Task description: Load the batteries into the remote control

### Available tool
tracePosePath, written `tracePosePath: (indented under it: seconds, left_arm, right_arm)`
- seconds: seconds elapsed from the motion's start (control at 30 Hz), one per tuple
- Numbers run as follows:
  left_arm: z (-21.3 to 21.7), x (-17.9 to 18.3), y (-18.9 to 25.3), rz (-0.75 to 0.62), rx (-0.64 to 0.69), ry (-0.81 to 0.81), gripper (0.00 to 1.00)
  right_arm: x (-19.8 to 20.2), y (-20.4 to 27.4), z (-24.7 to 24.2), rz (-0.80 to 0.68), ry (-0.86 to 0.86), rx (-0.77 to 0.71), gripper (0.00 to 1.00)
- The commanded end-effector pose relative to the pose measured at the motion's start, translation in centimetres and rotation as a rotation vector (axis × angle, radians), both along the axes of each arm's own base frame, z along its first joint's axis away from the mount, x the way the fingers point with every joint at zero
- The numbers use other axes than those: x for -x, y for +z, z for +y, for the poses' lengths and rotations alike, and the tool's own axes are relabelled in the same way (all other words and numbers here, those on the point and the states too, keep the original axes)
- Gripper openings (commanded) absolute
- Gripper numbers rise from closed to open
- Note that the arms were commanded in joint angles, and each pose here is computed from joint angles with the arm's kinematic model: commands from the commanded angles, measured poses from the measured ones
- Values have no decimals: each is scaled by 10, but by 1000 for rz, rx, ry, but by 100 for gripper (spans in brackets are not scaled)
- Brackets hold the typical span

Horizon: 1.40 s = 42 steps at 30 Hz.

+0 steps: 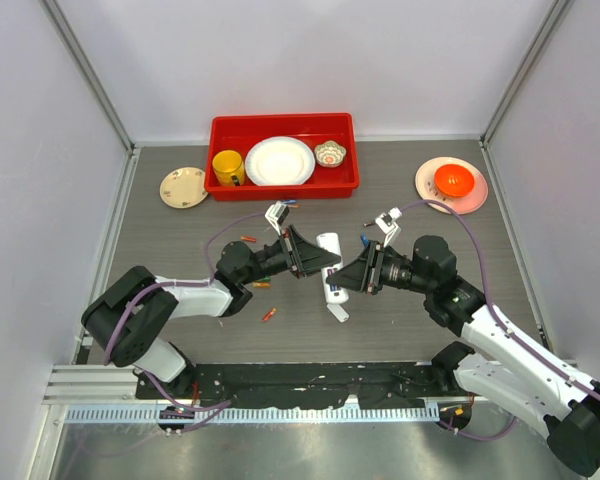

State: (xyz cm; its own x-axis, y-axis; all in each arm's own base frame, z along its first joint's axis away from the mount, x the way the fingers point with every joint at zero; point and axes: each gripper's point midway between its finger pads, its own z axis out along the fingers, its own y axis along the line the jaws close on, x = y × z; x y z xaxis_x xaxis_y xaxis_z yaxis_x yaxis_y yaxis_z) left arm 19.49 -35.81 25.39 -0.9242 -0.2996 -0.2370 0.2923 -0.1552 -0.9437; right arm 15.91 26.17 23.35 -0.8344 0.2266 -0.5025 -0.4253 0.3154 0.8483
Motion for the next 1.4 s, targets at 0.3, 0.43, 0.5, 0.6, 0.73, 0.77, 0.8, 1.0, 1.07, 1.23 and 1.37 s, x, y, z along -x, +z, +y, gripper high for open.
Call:
tracePosePath:
  seconds: [0.3,0.43,0.5,0.6,0.73,0.77,0.8,1.0,1.07,1.23,1.37]
  left_arm:
    - [14,27,76,-269,238,-6,0]
    - [17,20,65,-265,210,9,0]
    - [20,14,58,-262,192,24,0]
    - [28,5,50,-253,170,53,0]
    - [39,-7,37,-219,133,103,0]
    - [41,-9,34,-210,126,117,0]
    - [44,-11,27,-193,111,139,0]
    - [51,-12,-7,-135,-52,197,0]
    - [56,-9,-8,-148,-80,218,0]
    - [71,-2,-12,-143,-102,247,0]
    - [88,1,-18,-123,-79,294,0]
  right_arm:
    - [1,25,0,-84,3,-37,67]
    - [0,40,-7,-145,-9,12,70]
    - [1,49,-13,-170,-22,39,71]
    - [-10,53,-28,-233,-100,132,71]
    - [-47,37,-67,-271,-356,335,72]
    - [-64,24,-87,-261,-488,421,71]
    - [-72,12,-102,-240,-563,488,70]
    - [-102,-48,-132,-196,-723,715,63]
    - [-109,-60,-131,-193,-716,753,63]
    - [-139,-74,-121,-210,-691,855,66]
    - [-175,-84,-116,-181,-692,929,61]
